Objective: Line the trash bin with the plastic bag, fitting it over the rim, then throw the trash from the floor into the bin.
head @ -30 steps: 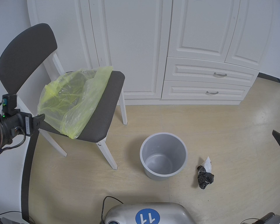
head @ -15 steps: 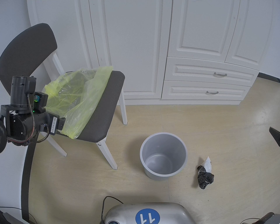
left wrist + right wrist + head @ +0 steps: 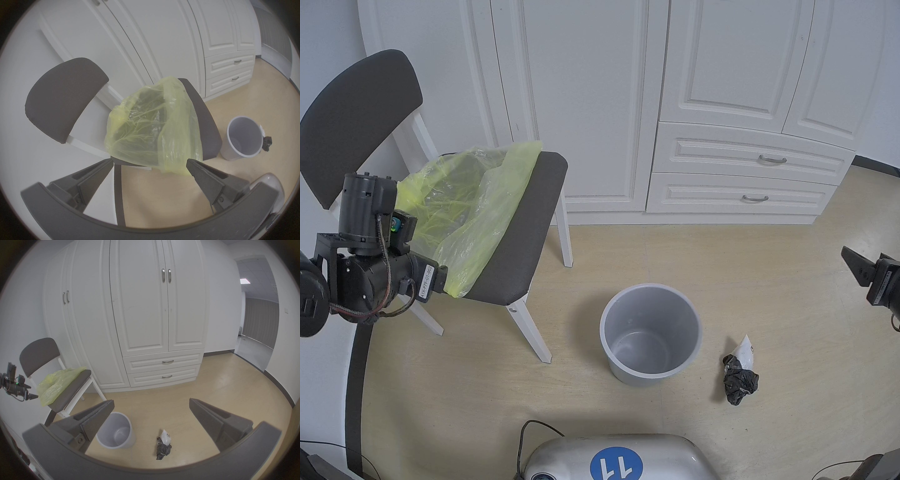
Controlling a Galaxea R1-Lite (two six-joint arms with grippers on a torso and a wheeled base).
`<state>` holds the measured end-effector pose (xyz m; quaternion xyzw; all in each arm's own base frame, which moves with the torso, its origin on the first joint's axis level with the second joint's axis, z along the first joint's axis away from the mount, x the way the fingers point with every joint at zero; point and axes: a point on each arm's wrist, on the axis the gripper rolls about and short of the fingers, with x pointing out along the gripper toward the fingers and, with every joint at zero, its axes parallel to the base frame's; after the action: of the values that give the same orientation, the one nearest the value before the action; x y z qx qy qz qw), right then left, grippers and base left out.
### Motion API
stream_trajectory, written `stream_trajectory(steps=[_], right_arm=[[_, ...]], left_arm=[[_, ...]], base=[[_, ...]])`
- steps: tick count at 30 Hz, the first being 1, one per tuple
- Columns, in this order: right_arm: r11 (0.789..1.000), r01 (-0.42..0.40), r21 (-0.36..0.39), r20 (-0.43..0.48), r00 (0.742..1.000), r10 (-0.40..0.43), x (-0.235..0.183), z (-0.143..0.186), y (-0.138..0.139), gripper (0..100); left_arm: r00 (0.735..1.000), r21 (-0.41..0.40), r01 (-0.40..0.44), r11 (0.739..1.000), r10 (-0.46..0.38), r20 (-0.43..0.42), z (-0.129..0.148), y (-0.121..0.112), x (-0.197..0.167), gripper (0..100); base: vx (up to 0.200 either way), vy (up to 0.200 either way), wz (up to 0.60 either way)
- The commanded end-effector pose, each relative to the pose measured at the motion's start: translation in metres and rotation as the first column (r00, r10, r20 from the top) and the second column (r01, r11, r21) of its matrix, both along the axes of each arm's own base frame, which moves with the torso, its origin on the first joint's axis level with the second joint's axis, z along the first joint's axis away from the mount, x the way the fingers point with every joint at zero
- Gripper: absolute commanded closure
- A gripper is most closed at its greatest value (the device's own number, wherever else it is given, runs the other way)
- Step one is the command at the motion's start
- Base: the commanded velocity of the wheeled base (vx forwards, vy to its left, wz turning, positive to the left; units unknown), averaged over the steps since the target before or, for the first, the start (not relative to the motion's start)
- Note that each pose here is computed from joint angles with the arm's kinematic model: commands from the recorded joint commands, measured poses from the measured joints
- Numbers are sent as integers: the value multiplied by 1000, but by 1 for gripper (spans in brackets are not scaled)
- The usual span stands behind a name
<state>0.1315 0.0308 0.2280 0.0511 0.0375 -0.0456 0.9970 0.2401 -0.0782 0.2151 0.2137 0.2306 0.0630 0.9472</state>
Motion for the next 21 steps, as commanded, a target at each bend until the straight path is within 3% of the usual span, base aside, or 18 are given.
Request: stream_trajectory(steps=[1,12,21], right_arm=[[999,-33,-22,-66,997,31,16,-18,17,0],[999,-37,-27,-61,997,35,7,-21,14,0],[998,-43,-47,-78,996,39,6,-27,13,0]], left_arm=[[999,41,30,999,-29,-31,-10,-12,-2,0],[991,75,-19,997,28,-131,-40,-5,14,0],[987,79,-87,993,97,-125,-49,16,14,0]], base=[[0,0,0],[0,0,0],[0,0,0]])
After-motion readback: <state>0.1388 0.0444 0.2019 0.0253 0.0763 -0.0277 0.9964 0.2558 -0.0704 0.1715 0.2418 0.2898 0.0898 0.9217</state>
